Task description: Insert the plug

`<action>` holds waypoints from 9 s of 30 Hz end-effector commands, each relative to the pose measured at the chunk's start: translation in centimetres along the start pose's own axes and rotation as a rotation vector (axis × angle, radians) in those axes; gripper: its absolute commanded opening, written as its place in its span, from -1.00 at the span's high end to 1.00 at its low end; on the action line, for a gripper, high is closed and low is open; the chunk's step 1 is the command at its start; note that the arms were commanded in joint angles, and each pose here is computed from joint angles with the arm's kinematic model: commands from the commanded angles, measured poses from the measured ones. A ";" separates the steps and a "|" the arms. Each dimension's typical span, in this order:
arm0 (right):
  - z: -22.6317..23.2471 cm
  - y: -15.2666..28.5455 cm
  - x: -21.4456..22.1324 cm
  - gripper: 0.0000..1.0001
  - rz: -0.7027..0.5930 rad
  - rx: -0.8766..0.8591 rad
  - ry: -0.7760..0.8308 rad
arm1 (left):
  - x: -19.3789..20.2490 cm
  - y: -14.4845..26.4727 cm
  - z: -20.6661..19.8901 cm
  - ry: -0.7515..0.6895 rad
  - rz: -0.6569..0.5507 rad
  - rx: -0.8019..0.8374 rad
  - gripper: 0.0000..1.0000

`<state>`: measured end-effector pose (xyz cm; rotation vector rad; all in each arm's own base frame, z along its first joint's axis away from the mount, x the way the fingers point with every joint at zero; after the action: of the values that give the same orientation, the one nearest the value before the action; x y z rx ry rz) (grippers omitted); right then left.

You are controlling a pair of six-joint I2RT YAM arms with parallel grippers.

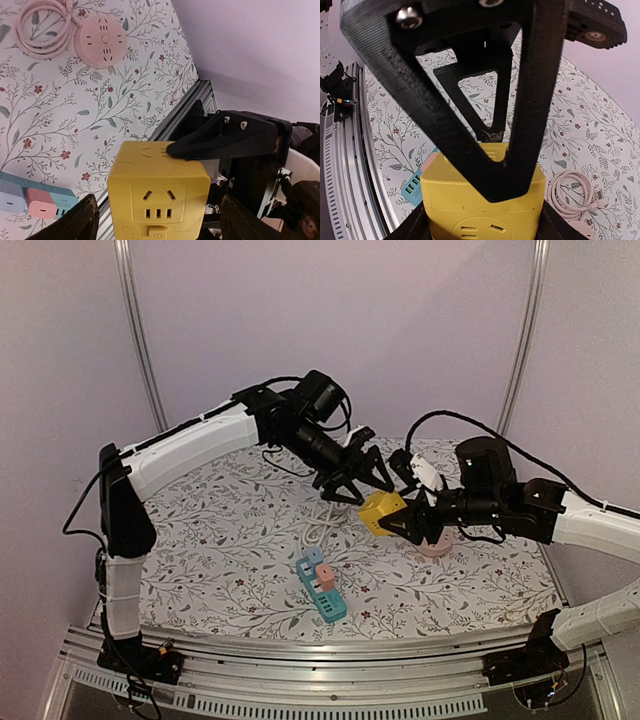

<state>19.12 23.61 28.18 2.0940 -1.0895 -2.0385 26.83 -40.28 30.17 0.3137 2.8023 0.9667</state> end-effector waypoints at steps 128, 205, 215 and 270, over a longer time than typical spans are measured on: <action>-12.4 -9.9 16.5 0.06 0.550 0.003 -0.880 | 4.2 -0.5 1.4 -0.166 -0.129 -0.360 1.00; -10.7 -0.4 9.2 -0.97 0.516 0.373 -0.969 | 3.7 -4.8 1.1 -0.450 0.042 -0.447 1.00; -9.6 0.1 10.2 -0.98 0.534 0.349 -1.006 | 4.5 -8.2 2.2 -0.400 0.214 -0.251 1.00; -8.7 0.4 11.6 -0.97 0.585 0.333 -0.988 | 0.7 -11.8 7.0 -0.449 0.074 -0.601 1.00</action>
<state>25.94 14.04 19.49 0.5054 -1.9270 -2.6397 26.08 -44.34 17.84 0.4867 1.9990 1.4802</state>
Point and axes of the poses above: each gripper's point midway between its finger pads, its own y axis back along the fingers, its own z axis along the line the jaws close on, x = y × z, the point moved 9 cm from there along y, back along the fingers, and after that the axes turned 9 degrees about y, right-handed, at the moved point
